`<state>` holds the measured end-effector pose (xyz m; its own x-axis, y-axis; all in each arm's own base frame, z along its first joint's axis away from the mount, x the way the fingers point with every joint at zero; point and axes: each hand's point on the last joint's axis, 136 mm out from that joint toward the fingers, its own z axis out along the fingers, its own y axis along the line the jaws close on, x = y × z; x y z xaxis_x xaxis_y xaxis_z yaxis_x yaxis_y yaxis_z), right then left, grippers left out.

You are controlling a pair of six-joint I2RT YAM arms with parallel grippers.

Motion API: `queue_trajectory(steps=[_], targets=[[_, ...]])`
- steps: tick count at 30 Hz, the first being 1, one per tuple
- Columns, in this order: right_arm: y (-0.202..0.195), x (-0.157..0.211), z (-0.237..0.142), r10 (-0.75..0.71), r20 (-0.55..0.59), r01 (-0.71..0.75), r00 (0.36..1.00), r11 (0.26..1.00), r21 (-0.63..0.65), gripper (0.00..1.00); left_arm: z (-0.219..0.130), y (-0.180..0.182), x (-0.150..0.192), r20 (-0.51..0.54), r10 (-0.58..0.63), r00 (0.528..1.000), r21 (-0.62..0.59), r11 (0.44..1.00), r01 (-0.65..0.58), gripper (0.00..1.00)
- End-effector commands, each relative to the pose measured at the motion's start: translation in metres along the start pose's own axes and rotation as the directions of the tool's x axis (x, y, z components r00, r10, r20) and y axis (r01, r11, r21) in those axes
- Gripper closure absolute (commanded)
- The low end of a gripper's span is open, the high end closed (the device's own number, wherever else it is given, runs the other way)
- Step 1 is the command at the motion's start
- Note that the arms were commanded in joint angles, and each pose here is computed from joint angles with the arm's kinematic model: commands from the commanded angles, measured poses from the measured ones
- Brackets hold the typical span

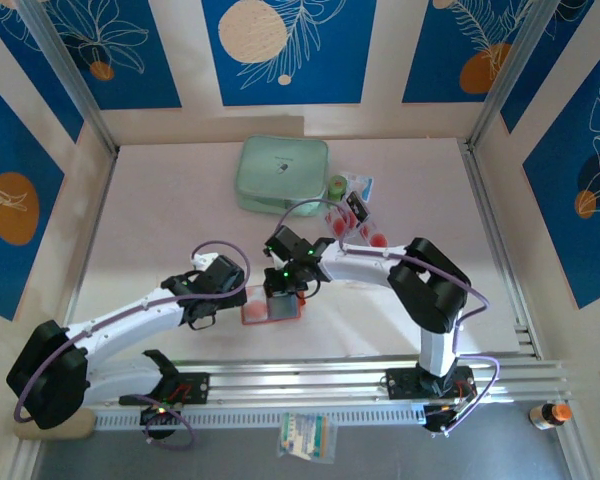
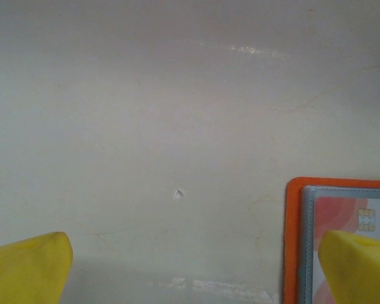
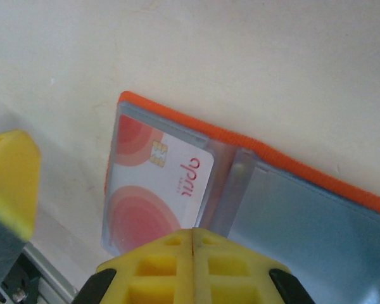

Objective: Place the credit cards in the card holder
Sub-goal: Insert the credit card into the card slot, then touch the card holder at the bottom-center of the table.

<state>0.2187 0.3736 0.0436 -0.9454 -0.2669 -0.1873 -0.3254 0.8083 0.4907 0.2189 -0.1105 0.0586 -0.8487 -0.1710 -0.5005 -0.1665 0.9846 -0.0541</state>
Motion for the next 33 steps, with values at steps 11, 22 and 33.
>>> queue_trajectory(steps=[11,22,33], targets=[[0.008,-0.003,-0.007,-0.017,0.001,0.017,1.000,1.000,-0.016,0.98,0.005,0.001,0.003,-0.011,0.005,1.000,0.002,1.000,-0.005,0.00],[-0.004,0.007,-0.035,-0.033,0.046,0.032,0.998,0.999,0.024,0.98,0.005,-0.013,-0.006,0.019,0.015,1.000,0.055,0.998,-0.016,0.00],[-0.013,0.024,-0.037,-0.063,0.045,0.059,0.997,0.995,0.079,0.98,0.006,-0.029,-0.015,0.024,0.038,0.999,0.092,0.995,-0.040,0.01]])
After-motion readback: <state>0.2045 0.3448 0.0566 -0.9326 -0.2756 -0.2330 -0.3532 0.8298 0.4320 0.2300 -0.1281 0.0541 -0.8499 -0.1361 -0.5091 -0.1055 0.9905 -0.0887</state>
